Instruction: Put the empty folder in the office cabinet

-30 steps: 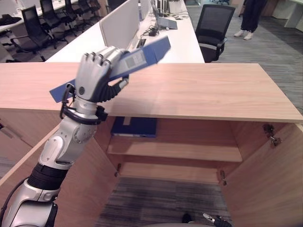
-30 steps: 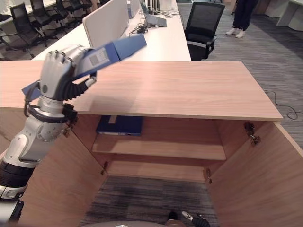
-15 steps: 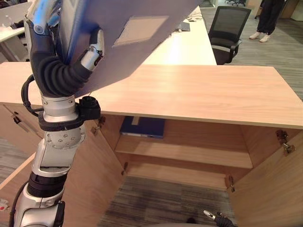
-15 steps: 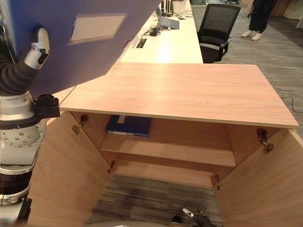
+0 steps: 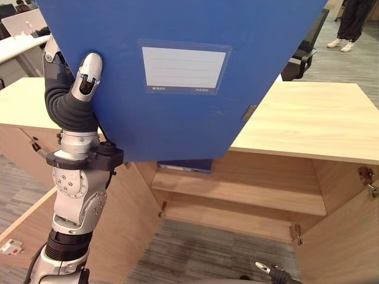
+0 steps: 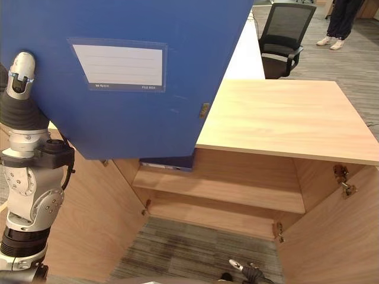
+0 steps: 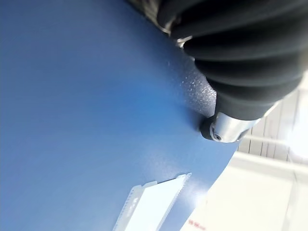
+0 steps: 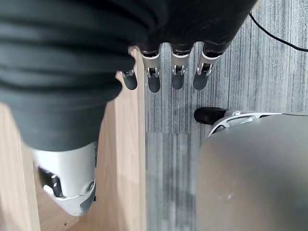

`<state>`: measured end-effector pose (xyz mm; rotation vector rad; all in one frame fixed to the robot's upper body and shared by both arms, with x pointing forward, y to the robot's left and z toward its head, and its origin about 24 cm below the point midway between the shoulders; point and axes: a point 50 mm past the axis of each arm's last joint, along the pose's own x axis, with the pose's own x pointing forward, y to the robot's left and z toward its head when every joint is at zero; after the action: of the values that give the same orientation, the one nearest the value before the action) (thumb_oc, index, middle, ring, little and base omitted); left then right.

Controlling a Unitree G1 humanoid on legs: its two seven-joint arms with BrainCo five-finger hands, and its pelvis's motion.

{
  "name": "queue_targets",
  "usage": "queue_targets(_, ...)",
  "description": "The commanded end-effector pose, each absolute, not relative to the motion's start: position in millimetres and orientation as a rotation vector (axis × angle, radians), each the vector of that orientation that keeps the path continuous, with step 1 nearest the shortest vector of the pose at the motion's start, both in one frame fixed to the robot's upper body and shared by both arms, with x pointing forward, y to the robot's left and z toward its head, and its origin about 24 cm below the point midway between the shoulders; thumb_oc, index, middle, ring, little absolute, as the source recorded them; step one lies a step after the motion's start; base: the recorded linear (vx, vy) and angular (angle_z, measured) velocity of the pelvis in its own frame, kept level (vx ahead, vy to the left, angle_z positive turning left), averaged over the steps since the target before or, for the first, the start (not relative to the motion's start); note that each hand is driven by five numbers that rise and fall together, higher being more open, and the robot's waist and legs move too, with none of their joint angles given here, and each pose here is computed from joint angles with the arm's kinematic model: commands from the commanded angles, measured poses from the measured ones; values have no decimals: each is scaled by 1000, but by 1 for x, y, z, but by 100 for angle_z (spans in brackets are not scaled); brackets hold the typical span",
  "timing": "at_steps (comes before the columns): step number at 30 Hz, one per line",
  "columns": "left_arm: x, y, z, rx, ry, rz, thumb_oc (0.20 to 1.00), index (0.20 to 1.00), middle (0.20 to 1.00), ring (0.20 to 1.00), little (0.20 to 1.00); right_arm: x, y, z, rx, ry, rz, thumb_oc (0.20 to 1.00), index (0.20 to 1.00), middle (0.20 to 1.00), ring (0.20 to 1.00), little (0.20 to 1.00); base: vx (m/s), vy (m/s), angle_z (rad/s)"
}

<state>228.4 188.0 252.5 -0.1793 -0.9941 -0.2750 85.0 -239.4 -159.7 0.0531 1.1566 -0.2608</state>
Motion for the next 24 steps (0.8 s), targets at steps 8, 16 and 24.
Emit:
queue_targets(8, 230, 213, 256, -243, -979, -255, 200, 200, 200, 200, 200, 207, -231, -80, 87, 544, -56, 1000, 1000, 1000, 1000, 1000, -3, 6, -3)
queue_targets(16, 234, 218, 238, -204, -883, -232, 200, 200, 200, 200, 200, 244, -226, 18, 6, 98, 115, 1000, 1000, 1000, 1000, 1000, -2, 17, -6)
queue_targets(24, 232, 225, 231, -165, -851, -197, 200, 200, 200, 200, 200, 244, -207, 60, 44, -83, 251, 1000, 1000, 1000, 1000, 1000, 2, 15, -8)
